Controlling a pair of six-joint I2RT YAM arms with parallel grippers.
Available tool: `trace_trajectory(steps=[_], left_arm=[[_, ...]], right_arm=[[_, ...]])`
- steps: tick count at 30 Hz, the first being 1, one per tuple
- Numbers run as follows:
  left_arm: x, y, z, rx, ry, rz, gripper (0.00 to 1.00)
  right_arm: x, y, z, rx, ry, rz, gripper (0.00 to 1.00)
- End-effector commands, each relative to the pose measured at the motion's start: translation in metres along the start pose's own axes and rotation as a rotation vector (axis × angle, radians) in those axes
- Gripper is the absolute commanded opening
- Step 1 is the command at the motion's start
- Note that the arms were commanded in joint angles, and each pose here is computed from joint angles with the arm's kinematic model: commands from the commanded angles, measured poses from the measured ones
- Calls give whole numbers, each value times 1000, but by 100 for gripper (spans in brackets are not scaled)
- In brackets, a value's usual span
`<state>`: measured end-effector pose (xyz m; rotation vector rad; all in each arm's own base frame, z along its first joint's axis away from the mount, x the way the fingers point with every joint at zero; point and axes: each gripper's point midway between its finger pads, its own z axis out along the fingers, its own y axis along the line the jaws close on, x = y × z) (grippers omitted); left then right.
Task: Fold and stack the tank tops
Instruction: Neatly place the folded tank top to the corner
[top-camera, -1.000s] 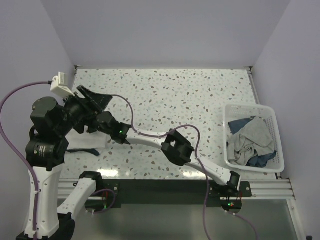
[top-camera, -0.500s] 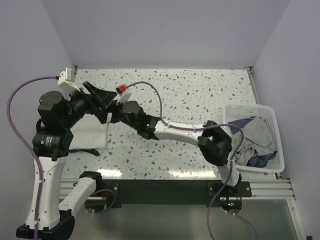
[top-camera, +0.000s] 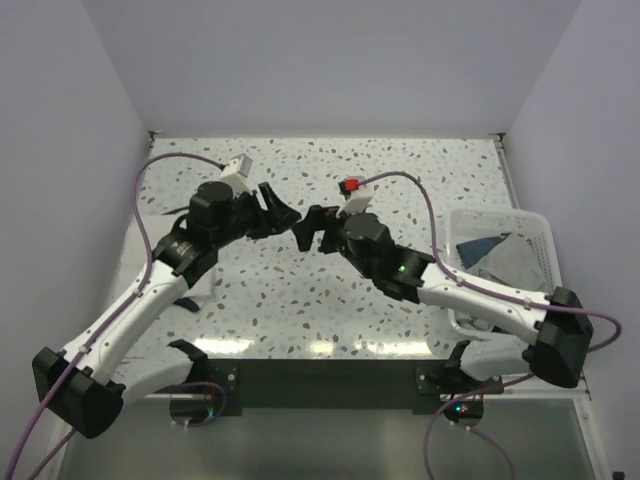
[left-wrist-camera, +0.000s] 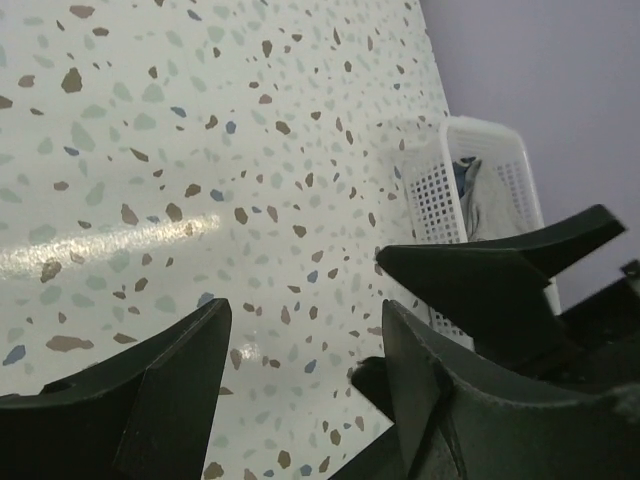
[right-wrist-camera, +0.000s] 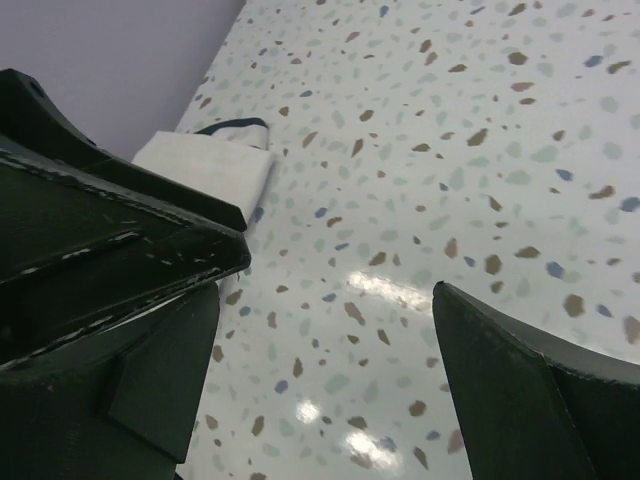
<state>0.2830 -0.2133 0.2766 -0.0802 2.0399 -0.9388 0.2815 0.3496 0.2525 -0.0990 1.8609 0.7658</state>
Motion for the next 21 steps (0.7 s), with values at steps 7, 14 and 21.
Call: trace_trajectory(steps=[7,14,21], left_arm=[[50,7,42,-64,-4,94,66],[78,36,43,-133,38,151,66],[78,35,40,-127,31,156,67]], right_arm=[[-6,-101,-101,302,-11,-56,96],[9,-147,-146,434,26,-85,99],[8,-152,-149,460,14,-90,99]])
